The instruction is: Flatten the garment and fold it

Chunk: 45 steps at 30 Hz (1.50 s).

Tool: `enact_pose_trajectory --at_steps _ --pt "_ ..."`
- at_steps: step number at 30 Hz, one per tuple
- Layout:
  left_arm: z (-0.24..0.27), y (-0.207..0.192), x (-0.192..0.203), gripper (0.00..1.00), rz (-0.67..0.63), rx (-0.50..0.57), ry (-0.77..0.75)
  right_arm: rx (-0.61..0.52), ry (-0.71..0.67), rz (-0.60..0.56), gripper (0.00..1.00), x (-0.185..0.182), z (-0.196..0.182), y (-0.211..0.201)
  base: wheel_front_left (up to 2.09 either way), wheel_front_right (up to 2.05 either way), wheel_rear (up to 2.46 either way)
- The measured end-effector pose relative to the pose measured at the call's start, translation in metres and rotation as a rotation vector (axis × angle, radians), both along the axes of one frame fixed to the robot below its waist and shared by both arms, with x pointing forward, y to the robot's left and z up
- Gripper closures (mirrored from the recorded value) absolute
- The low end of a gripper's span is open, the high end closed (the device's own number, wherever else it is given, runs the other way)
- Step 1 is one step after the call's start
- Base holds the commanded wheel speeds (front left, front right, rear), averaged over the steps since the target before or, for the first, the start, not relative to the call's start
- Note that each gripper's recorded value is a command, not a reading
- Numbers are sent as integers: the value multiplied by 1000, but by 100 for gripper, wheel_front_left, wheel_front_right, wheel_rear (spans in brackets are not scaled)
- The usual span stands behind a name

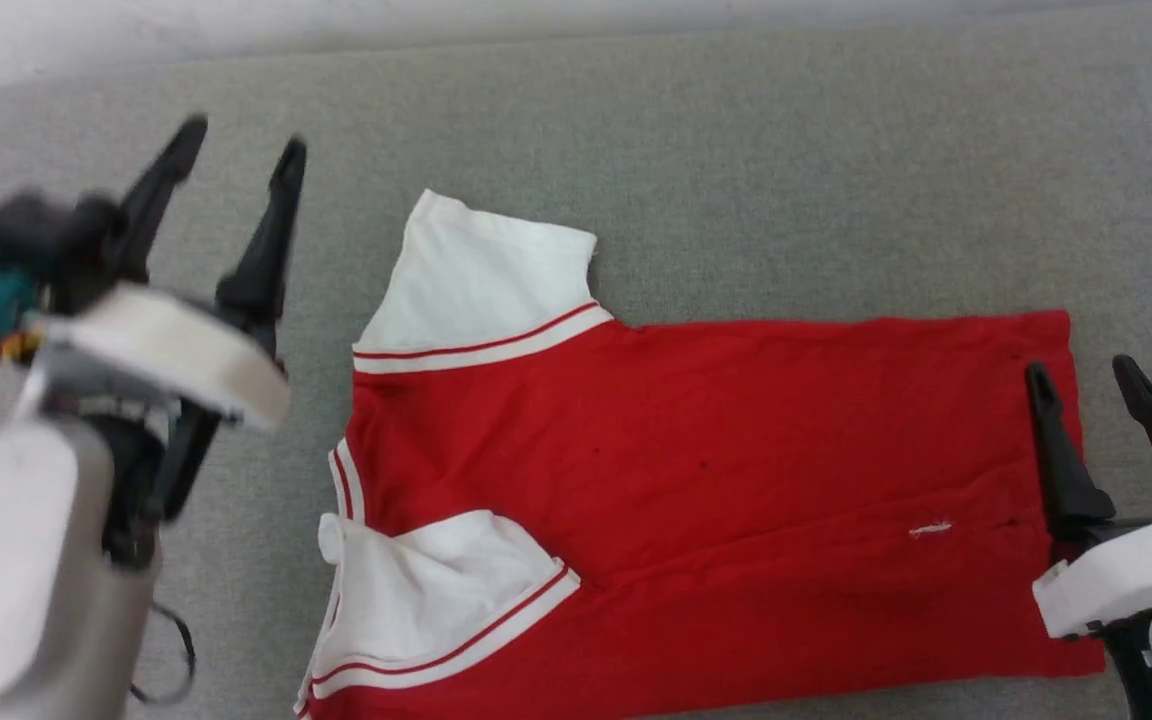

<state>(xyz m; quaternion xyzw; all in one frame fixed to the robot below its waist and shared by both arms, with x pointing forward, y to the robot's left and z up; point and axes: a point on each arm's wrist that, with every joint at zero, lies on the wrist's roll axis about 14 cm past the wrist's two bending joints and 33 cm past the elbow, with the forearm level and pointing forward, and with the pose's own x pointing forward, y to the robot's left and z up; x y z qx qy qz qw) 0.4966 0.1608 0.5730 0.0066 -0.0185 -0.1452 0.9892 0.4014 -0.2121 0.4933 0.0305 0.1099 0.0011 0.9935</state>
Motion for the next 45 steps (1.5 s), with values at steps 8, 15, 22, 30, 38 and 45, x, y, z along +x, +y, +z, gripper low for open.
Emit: enact_pose_trajectory --at_steps 8,15,22,30,38,45 --pt "-37 -36 63 0 -164 167 239 6 42 6 0 17 -25 5 0 0 0" --pt "-111 -47 79 0 -236 270 596 11 108 2 0 25 -53 5 0 0 0" --pt "-163 -42 79 0 -259 333 824 2 164 -24 0 25 -75 -3 0 0 0" --pt "-195 -50 79 0 -302 350 936 -12 208 -52 0 23 -94 -13 0 0 0" --pt "-201 -50 80 100 -320 372 950 -19 219 -58 0 25 -99 -15 0 0 0" --pt "-193 -45 70 100 -309 352 934 -52 118 -35 0 46 -67 -15 0 0 0"
